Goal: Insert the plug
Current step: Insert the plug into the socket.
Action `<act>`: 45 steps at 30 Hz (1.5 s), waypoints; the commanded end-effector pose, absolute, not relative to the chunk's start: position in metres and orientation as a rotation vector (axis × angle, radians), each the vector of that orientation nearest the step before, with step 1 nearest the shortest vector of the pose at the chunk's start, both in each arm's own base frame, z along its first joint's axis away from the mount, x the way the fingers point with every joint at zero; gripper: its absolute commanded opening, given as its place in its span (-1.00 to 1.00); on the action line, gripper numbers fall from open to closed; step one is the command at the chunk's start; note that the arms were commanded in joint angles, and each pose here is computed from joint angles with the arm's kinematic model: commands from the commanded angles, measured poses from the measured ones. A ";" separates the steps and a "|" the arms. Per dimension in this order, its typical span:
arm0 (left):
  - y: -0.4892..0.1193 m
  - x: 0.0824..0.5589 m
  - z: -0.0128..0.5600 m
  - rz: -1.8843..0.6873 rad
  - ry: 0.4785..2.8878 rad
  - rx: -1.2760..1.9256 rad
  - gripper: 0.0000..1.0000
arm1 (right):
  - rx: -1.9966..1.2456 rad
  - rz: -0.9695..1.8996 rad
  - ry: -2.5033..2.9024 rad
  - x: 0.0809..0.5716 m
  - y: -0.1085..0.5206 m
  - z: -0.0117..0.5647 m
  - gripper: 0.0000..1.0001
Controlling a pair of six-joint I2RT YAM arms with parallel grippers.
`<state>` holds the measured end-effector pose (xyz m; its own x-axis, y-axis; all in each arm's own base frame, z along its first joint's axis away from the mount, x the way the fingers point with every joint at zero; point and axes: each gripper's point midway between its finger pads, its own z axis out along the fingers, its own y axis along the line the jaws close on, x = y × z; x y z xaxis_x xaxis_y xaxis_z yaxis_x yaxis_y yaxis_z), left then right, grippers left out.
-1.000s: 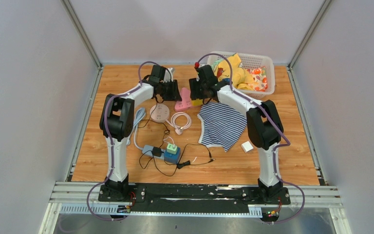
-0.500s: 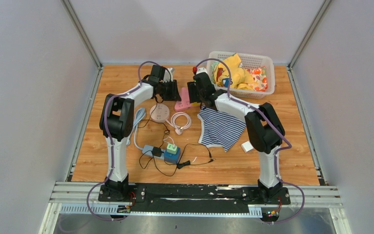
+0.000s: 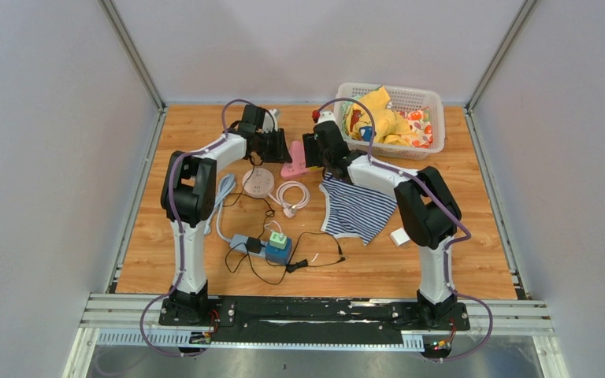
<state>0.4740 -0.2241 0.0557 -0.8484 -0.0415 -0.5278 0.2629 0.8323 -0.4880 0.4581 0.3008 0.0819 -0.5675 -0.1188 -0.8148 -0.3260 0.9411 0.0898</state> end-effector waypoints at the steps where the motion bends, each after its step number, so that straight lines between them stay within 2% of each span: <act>1: -0.228 0.473 0.059 -0.863 2.477 0.099 -0.29 | -0.530 0.183 2.676 0.336 0.278 -0.065 -0.99; 5: -0.222 0.468 0.047 -0.825 2.516 0.108 -0.30 | -0.510 0.218 2.609 0.347 0.280 -0.044 -0.99; 8: -0.221 0.466 0.042 -0.818 2.527 0.107 -0.32 | -0.484 0.271 2.579 0.365 0.284 -0.016 -0.68; 13: -0.221 0.468 0.039 -0.813 2.537 0.110 -0.34 | -0.488 0.387 2.484 0.396 0.302 0.043 -0.01; 15: -0.221 0.469 0.039 -0.810 2.539 0.112 -0.35 | -0.479 0.429 2.450 0.408 0.305 0.062 0.16; 18: -0.220 0.470 0.040 -0.802 2.538 0.118 -0.35 | -0.454 0.448 2.431 0.417 0.300 0.079 0.33; 22: -0.219 0.470 0.038 -0.791 2.546 0.136 -0.35 | -0.437 0.478 2.399 0.422 0.291 0.100 0.42; 25: -0.219 0.470 0.036 -0.788 2.551 0.143 -0.35 | -0.437 0.509 2.383 0.424 0.287 0.110 0.57; 39: -0.218 0.473 0.041 -0.775 2.544 0.154 -0.36 | -0.406 0.568 2.325 0.430 0.275 0.145 0.53; 41: -0.219 0.473 0.042 -0.777 2.545 0.153 -0.36 | -0.399 0.552 2.330 0.432 0.273 0.142 0.39; 45: -0.219 0.472 0.043 -0.783 2.543 0.150 -0.36 | -0.400 0.532 2.375 0.432 0.269 0.121 -0.14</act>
<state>0.4764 -0.2223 0.0574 -0.8649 -0.0536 -0.4991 0.2512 0.8146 -0.5228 0.4302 0.2781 0.1266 -0.7155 -0.1426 -0.6839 -0.4332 0.8586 0.2743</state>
